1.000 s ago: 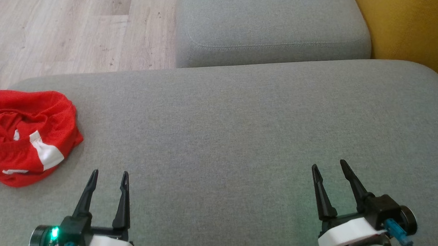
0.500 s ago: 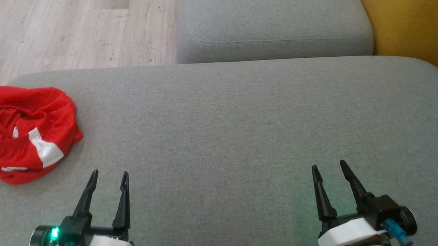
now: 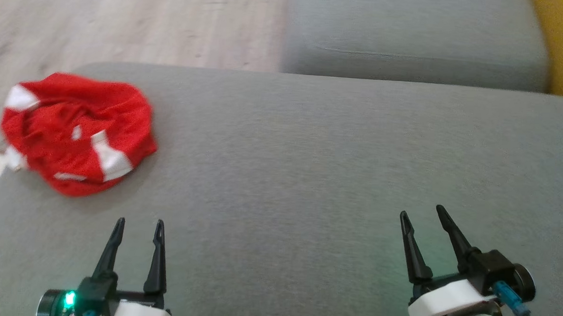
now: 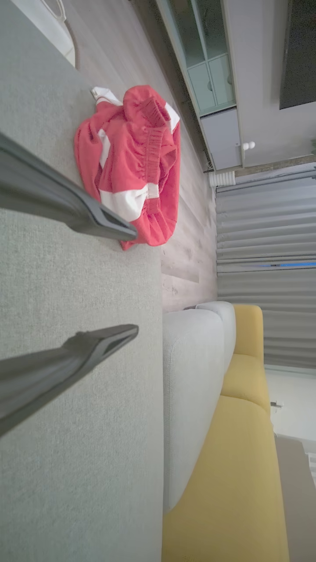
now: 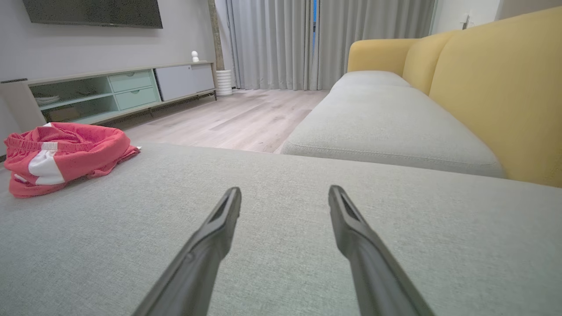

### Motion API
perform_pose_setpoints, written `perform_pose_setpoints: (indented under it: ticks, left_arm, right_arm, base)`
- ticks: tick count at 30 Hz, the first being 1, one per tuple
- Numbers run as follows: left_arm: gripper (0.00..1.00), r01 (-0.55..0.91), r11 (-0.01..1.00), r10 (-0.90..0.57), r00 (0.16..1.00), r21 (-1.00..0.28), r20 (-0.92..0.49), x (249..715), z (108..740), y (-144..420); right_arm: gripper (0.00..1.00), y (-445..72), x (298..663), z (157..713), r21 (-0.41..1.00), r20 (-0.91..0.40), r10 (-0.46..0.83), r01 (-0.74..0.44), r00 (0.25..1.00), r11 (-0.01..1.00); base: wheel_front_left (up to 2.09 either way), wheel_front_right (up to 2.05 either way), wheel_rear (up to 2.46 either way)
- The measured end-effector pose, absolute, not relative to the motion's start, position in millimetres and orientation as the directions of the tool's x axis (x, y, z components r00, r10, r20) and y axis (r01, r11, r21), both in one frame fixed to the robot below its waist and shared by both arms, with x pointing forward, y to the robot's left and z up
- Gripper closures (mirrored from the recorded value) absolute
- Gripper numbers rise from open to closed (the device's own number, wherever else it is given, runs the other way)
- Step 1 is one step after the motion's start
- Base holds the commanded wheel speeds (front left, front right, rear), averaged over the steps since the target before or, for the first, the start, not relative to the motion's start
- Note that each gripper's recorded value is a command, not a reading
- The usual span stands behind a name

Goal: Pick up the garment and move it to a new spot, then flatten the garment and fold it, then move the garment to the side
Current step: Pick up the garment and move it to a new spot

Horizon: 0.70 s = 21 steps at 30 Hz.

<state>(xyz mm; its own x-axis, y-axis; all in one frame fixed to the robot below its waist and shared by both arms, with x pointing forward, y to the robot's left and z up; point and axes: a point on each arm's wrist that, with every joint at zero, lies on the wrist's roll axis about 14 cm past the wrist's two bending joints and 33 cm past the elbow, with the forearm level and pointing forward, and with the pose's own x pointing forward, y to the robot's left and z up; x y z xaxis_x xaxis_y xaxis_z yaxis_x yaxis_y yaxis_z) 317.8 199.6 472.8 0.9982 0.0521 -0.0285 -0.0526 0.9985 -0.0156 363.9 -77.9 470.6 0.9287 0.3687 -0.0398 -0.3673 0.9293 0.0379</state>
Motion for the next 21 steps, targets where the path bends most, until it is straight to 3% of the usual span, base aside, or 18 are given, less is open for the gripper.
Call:
perform_pose_setpoints:
  ticks: [13,21]
  left_arm:
    - [0.0,-0.343,0.939,0.343,0.939,0.003,-0.007,263.0,480.2,276.8]
    - [0.0,-0.451,0.893,0.451,0.893,0.006,0.005,233.9,483.9,303.0]
  right_arm:
    - [0.0,4.9,371.2,466.8,0.044,-0.05,0.587,-0.585,0.808,0.81]
    - [0.0,35.2,369.3,466.9,0.036,-0.05,0.659,-0.658,0.751,0.752]
  base:
    - [0.0,0.0,0.0]
    - [0.0,0.0,0.0]
